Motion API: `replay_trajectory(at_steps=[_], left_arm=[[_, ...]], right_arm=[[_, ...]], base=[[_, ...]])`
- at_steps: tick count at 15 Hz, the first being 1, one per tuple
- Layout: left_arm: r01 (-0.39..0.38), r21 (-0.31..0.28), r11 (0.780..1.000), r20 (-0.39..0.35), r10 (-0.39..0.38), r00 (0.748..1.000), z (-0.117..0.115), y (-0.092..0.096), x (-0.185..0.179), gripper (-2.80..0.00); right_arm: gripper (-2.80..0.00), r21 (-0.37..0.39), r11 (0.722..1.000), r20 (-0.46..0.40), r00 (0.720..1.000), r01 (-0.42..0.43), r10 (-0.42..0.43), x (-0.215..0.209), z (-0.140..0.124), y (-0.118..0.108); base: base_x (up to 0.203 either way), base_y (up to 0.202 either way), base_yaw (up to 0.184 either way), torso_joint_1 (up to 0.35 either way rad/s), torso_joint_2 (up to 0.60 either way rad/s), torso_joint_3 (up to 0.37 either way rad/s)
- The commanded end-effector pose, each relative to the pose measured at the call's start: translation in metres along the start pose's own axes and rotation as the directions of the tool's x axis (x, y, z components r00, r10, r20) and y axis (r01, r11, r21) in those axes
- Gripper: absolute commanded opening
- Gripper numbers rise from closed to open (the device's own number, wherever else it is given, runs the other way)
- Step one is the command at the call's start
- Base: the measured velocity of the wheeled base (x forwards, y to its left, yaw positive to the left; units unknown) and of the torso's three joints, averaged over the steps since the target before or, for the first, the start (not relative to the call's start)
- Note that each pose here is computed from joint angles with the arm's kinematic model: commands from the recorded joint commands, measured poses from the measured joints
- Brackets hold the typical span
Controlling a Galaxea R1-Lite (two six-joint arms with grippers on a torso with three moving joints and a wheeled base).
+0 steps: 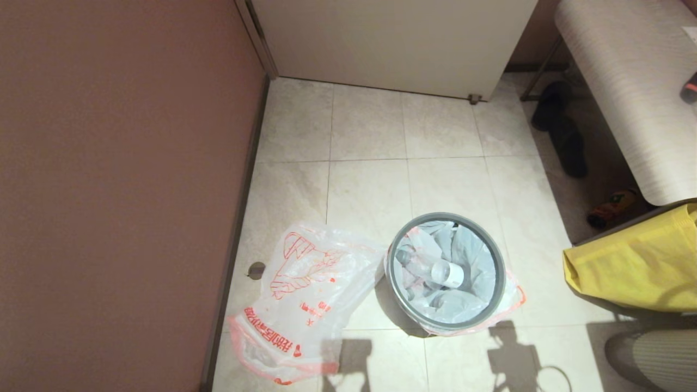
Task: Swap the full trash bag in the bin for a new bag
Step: Place the trash can ring on the floor
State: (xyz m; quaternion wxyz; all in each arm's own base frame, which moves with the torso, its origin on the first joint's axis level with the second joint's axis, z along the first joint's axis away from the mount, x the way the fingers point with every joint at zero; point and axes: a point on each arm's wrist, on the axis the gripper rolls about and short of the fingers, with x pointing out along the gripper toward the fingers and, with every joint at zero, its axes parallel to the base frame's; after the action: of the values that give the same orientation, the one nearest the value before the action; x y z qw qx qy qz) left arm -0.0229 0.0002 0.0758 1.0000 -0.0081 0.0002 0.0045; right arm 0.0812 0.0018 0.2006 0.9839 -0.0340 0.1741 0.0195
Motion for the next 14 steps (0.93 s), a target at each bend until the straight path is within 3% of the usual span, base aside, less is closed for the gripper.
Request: replay_trajectory(at_steps=[1,7,12,14], left_arm=[[0.000,-0.001,1.000,0.000,0.000,1.000,0.000,0.000,0.000,-2.80],[0.000,-0.001,1.000,-0.001,0.000,1.000,0.000,0.000,0.000,-2.80],[0.000,-0.001,1.000,0.000,0.000,1.000,0.000,0.000,0.000,-2.80],[0.000,-0.001,1.000,0.000,0.000,1.000,0.000,0.000,0.000,-2.80]], right_arm=[[-2.80,-0.013,0.999,-0.179,0.983,-0.039,0.036,0.060,0.013,0.003],[-2.80,-0.017,0.994,-0.376,0.921,-0.112,0.098,0.177,0.017,0.027],[-2.80,0.075,0.987,-0.433,0.887,-0.142,0.161,0.242,0.010,0.070],[-2.80,0.059,0.990,-0.433,0.890,-0.129,0.142,0.256,0.003,0.085]], base=[[0.000,0.000,0.000,0.000,0.00,0.000],[0.000,0.000,0.000,0.000,0.00,0.000],[0.000,0.000,0.000,0.000,0.00,0.000],[0.000,0.000,0.000,0.000,0.00,0.000]])
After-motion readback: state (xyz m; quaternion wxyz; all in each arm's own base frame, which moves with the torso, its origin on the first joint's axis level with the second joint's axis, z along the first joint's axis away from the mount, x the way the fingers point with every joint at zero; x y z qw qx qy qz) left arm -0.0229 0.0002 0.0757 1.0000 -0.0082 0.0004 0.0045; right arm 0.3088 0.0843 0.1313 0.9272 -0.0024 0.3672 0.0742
